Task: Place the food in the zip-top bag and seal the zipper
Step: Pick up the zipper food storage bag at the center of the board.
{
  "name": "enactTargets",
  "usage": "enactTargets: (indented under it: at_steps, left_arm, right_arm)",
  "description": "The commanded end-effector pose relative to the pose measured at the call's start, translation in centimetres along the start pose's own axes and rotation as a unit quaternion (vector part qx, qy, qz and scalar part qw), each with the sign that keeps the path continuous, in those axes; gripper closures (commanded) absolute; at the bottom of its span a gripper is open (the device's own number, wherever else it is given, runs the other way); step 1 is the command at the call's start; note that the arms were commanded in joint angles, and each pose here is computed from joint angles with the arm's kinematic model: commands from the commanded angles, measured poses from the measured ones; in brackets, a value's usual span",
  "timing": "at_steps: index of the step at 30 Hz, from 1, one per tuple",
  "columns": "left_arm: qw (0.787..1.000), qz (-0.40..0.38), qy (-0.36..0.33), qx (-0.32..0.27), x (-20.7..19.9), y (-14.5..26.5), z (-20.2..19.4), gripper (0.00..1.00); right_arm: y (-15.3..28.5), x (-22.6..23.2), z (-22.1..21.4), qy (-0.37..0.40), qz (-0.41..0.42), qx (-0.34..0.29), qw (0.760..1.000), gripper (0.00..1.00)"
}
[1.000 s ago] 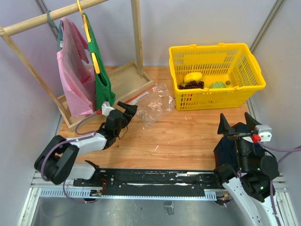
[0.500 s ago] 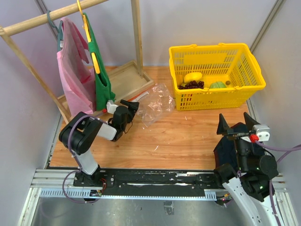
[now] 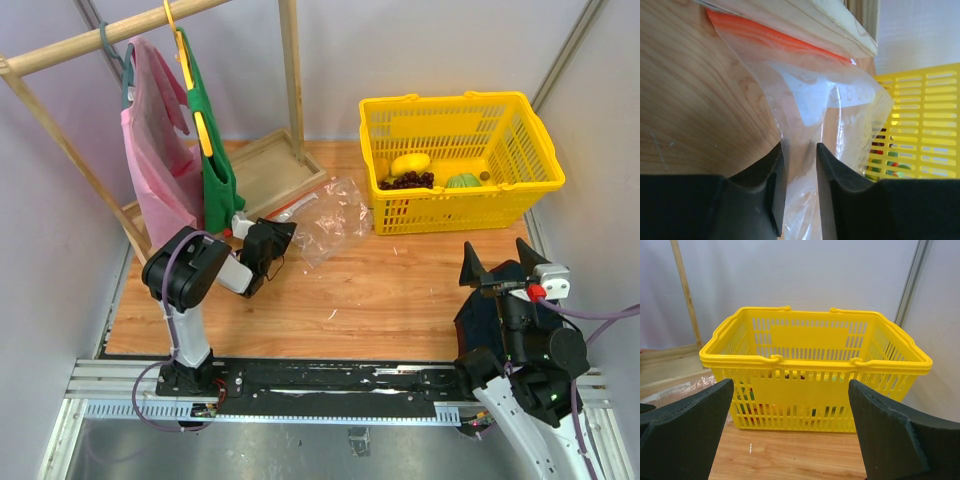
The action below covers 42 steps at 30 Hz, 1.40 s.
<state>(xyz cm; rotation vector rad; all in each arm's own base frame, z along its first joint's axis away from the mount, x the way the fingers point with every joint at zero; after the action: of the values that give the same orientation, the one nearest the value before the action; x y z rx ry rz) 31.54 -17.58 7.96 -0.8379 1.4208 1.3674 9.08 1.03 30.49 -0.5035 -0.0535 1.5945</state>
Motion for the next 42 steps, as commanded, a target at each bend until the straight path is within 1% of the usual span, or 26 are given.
enactTargets:
  at_steps: [1, 3, 6, 9, 14, 17, 21, 24, 26, 32, 34, 37, 40, 42]
  left_arm:
    - [0.999, -0.037, -0.002, 0.001, -0.9, 0.1, 0.3, 0.76]
    - [0.999, -0.039, -0.017, 0.003, -1.0, 0.6, 0.4, 0.88]
    - [0.998, -0.042, -0.039, 0.003, -1.4, 1.6, 0.7, 0.99]
    - [0.998, -0.044, -0.052, 0.004, -1.5, 2.9, 1.1, 1.0]
    - [0.995, -0.029, -0.095, 0.02, -2.2, 4.5, 1.5, 1.0]
    - [0.992, -0.028, -0.12, 0.024, -2.9, 5.7, 1.8, 1.0]
    - [0.985, -0.019, -0.169, 0.037, -4.3, 7.4, 2.1, 1.0]
    - [0.973, -0.016, -0.224, 0.046, -6.0, 8.7, 2.3, 1.0]
    - [0.965, -0.021, -0.256, 0.046, -7.2, 9.4, 2.6, 1.0]
    - [0.94, -0.02, -0.335, 0.059, -9.8, 11.6, 3.6, 1.0]
    - [0.93, -0.026, -0.359, 0.074, -10.5, 12.3, 3.7, 1.0]
    - [0.912, -0.041, -0.397, 0.098, -11.8, 13.2, 3.8, 1.0]
    - [0.894, -0.054, -0.43, 0.114, -13.0, 13.9, 4.0, 1.0]
    - [0.879, -0.074, -0.452, 0.131, -13.9, 14.3, 3.9, 1.0]
  right_arm:
    - [-0.2, 0.0, 0.5, -0.008, 0.003, -0.015, 1.0, 0.02]
    - [-0.4, 0.1, 0.6, -0.013, 0.006, -0.007, 1.0, 0.02]
    - [-0.7, 0.4, 0.9, -0.017, 0.021, -0.001, 1.0, 0.02]
    - [-1.0, 0.5, 1.1, -0.012, 0.031, 0.004, 0.999, 0.02]
    - [-1.4, 0.8, 1.0, -0.001, 0.042, 0.009, 0.999, 0.02]
    - [-1.9, 1.4, 1.5, 0.014, 0.093, 0.003, 0.996, 0.02]
    - [-2.9, 2.1, 2.2, 0.019, 0.139, 0.03, 0.99, 0.02]
    - [-3.7, 3.0, 2.5, 0.014, 0.184, 0.05, 0.982, 0.02]
    - [-4.2, 3.5, 2.4, 0.003, 0.193, 0.061, 0.979, 0.02]
    - [-5.2, 4.0, 1.9, -0.021, 0.179, 0.099, 0.979, 0.02]
    - [-5.4, 4.8, 1.7, -0.023, 0.216, 0.089, 0.972, 0.02]
    - [-5.7, 5.8, 1.2, -0.039, 0.242, 0.081, 0.966, 0.02]
    - [-6.0, 7.4, 0.0, -0.035, 0.297, 0.07, 0.952, 0.02]
    - [-6.3, 8.2, -0.4, -0.044, 0.323, 0.077, 0.942, 0.02]
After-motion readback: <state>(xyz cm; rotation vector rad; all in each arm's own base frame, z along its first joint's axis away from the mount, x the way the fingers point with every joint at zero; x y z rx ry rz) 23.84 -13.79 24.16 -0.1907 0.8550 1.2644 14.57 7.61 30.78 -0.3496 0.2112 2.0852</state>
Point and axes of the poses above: each gripper's point midway between its finger pads, its own y axis back along the fingers, its own x axis along the line the jaws close on, z = x × y, the point moved 10 cm from there along y, back along the fingers, and after that the axes turned 15 degrees about y, right-handed, at the moved point
